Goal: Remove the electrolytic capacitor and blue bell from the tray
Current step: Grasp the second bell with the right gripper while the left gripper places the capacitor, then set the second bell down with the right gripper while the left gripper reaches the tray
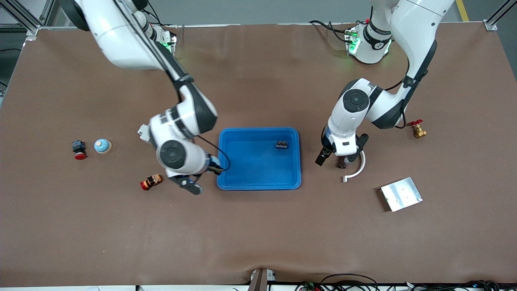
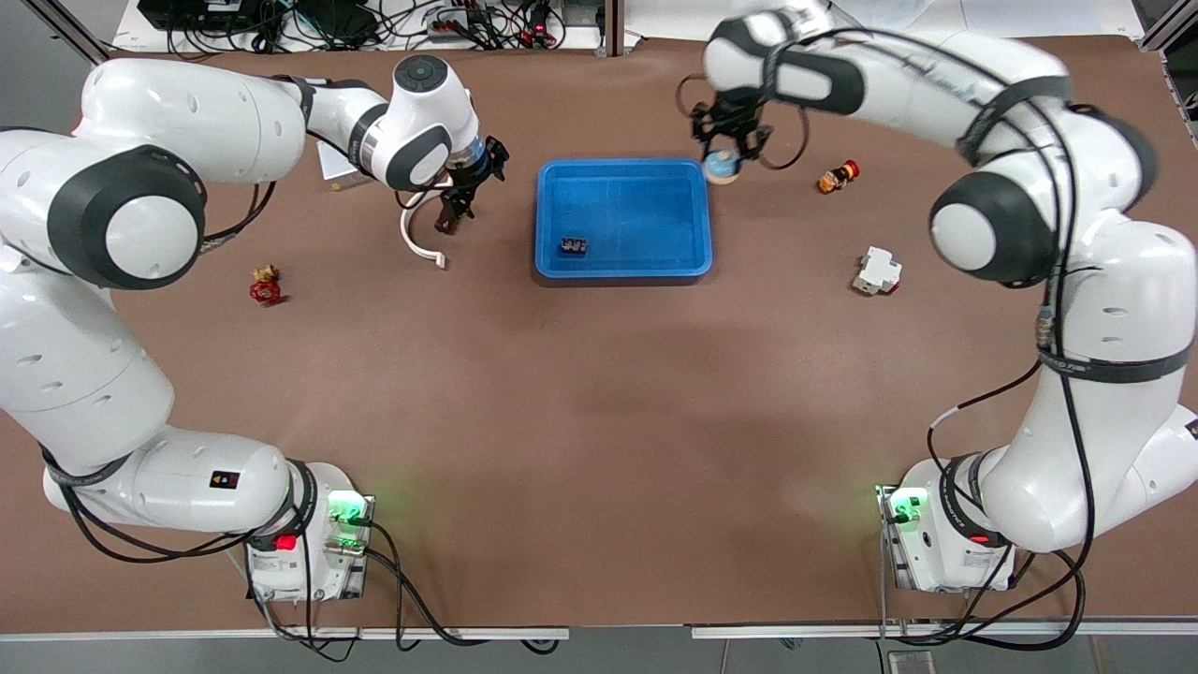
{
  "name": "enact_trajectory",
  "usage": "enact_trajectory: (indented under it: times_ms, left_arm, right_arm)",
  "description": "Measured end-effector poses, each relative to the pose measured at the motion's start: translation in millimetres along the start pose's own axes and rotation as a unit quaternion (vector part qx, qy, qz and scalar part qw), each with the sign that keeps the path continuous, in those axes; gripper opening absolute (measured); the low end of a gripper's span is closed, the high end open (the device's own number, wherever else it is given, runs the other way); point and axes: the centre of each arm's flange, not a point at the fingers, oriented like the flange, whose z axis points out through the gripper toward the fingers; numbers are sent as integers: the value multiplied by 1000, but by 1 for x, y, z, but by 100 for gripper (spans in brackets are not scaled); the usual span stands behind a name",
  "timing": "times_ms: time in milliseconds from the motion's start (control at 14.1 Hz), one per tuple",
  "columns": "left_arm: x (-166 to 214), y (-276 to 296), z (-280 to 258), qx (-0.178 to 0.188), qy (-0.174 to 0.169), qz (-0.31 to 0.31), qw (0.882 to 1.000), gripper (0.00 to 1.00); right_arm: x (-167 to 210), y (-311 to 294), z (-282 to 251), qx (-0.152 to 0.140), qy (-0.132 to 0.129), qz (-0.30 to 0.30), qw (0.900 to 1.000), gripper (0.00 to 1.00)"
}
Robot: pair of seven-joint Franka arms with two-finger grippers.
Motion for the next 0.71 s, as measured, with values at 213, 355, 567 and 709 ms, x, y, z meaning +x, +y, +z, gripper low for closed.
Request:
enact_trajectory:
  times_ms: [213, 355, 567, 709]
  left_arm:
    - [-24, 9, 1, 8, -2, -86, 996, 100]
    - [-46, 18, 6, 36, 3, -127, 991, 100]
    - [-79, 32, 16, 68, 10, -174, 982, 100]
    - [-96, 36, 22, 76, 12, -197, 977, 100]
  right_arm:
    - [59, 93, -11, 1, -21, -90, 996, 64]
    - [94, 157, -4, 5, -36, -144, 989, 64]
    - [132, 234, 18, 17, -33, -207, 978, 64]
    - [140, 261, 46, 22, -16, -221, 975, 64]
